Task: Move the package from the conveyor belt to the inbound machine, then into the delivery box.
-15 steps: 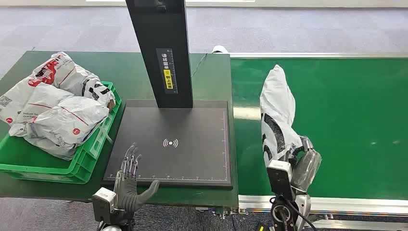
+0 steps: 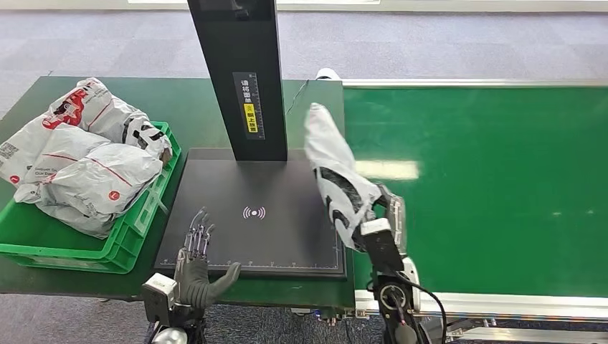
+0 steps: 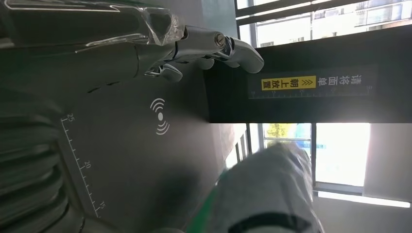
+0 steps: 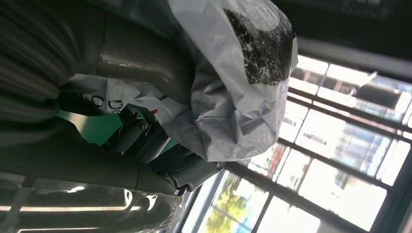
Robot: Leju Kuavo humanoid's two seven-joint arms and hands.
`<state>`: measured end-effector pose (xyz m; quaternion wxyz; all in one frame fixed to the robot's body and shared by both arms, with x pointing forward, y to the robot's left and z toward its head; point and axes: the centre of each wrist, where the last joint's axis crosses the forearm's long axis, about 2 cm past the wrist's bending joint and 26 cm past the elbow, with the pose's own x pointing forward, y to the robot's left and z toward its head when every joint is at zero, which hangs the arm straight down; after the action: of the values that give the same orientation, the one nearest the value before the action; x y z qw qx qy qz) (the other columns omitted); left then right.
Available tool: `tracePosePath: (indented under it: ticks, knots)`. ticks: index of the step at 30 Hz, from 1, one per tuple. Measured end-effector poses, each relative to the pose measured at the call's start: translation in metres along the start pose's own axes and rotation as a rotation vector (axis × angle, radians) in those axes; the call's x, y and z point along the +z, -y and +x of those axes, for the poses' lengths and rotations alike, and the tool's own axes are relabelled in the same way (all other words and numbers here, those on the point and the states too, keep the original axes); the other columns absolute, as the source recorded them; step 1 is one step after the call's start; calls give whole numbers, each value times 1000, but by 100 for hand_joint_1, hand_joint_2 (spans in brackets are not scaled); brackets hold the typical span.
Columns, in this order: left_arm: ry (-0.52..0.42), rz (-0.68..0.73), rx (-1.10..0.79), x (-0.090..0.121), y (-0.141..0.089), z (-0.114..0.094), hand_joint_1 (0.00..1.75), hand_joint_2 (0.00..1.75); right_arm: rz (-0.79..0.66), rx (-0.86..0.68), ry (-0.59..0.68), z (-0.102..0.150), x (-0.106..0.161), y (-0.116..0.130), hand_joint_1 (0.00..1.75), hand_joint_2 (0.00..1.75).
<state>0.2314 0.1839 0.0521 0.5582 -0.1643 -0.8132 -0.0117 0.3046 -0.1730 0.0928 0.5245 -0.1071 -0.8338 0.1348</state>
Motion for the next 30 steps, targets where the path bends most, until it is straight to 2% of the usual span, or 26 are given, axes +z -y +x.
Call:
tracePosePath:
  ticks: [4, 10, 12, 15, 19, 20, 25, 30]
  knots:
    - [0, -8, 9, 0, 1, -1, 0, 175, 144, -15, -7, 1, -19, -23, 175, 175]
    - [-1, -13, 6, 0, 1, -1, 0, 175, 350, -61, -18, 6, -44, -43, 174, 175]
    - [-2, -14, 5, 0, 1, -1, 0, 175, 411, -67, -9, 9, -52, -49, 169, 175]
    - [-6, -15, 6, 2, 1, -2, 0, 175, 481, -64, 6, 15, -60, -58, 145, 175]
    - [-14, -20, 9, 3, 1, -2, 0, 175, 578, -91, 23, 19, -63, -67, 20, 175]
    - [-16, -23, 9, 3, 1, -2, 0, 175, 603, -102, 27, 20, -63, -69, 9, 175]
    - [-19, -27, 9, 4, -1, -2, 0, 175, 682, -127, 27, 22, -58, -80, 0, 175]
    - [-19, -29, 8, 3, -1, -2, 0, 175, 714, -135, 26, 22, -54, -84, 0, 175]
